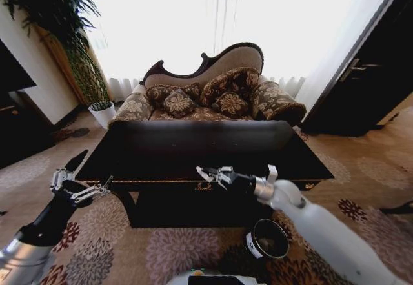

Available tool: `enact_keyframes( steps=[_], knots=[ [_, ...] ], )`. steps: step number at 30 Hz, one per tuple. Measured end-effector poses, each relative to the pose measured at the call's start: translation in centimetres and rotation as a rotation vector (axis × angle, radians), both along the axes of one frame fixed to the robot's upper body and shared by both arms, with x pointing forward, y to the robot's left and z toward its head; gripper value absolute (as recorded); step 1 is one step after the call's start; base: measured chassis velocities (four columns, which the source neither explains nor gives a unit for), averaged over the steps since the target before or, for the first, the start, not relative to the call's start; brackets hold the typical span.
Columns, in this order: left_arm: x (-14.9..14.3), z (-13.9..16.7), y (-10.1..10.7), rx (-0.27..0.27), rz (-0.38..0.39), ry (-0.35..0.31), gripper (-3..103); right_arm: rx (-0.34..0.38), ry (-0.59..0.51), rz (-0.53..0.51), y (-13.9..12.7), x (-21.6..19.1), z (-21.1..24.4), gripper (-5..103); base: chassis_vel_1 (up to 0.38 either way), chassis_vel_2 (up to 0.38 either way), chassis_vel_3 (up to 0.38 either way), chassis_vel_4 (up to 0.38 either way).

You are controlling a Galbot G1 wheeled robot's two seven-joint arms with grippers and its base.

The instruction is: Move to the front of the table and place the trash on the table into the trash bin.

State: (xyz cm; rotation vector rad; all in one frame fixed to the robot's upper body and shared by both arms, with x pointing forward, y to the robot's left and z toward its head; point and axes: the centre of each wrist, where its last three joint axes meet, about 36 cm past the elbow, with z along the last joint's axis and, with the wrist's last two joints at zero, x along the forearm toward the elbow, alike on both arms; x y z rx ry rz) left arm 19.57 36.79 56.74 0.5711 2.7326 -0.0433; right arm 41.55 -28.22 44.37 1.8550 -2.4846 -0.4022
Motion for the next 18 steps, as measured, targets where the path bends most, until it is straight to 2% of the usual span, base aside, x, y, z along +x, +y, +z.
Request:
enact_keyframes(
  steps=[2, 5, 7, 8, 12, 13, 17, 18],
  knots=[
    [0.1, 0.0, 0.0, 0.001, -0.005, -0.003, 100, 0.007, 0.010, -0.002, -0.4, -1.0, -1.4, 0, 0.000, 0.000, 0.000, 0.000],
    [0.2, 0.1, 0.0, 0.003, -0.010, -0.007, 100, -0.038, 0.004, -0.025, -1.3, -1.7, -3.0, 0, 0.000, 0.000, 0.000, 0.000],
    [0.3, 0.2, 0.0, 0.001, -0.014, -0.010, 100, -0.127, -0.007, -0.058, -2.4, -2.1, -4.1, 0, 0.000, 0.000, 0.000, 0.000],
    [0.3, 0.2, 0.0, 0.001, -0.014, -0.010, 100, -0.127, -0.007, -0.058, -2.4, -2.1, -4.1, 0, 0.000, 0.000, 0.000, 0.000],
    [0.3, 0.4, 0.1, 0.000, -0.019, -0.017, 100, -0.295, -0.018, -0.121, -4.9, -2.5, -6.3, 0, 0.000, 0.000, 0.000, 0.000],
    [0.3, 0.4, 0.1, 0.000, -0.019, -0.017, 100, -0.295, -0.018, -0.121, -4.9, -2.5, -6.3, 0, 0.000, 0.000, 0.000, 0.000],
    [0.4, 0.5, 0.2, 0.000, -0.021, -0.024, 100, -0.404, 0.004, -0.136, -7.1, -3.8, -10.6, 0, 0.000, 0.000, 0.000, 0.000],
    [0.4, 0.5, 0.2, 0.000, -0.021, -0.024, 100, -0.404, 0.004, -0.136, -7.1, -3.8, -10.6, 0, 0.000, 0.000, 0.000, 0.000]
  ],
)
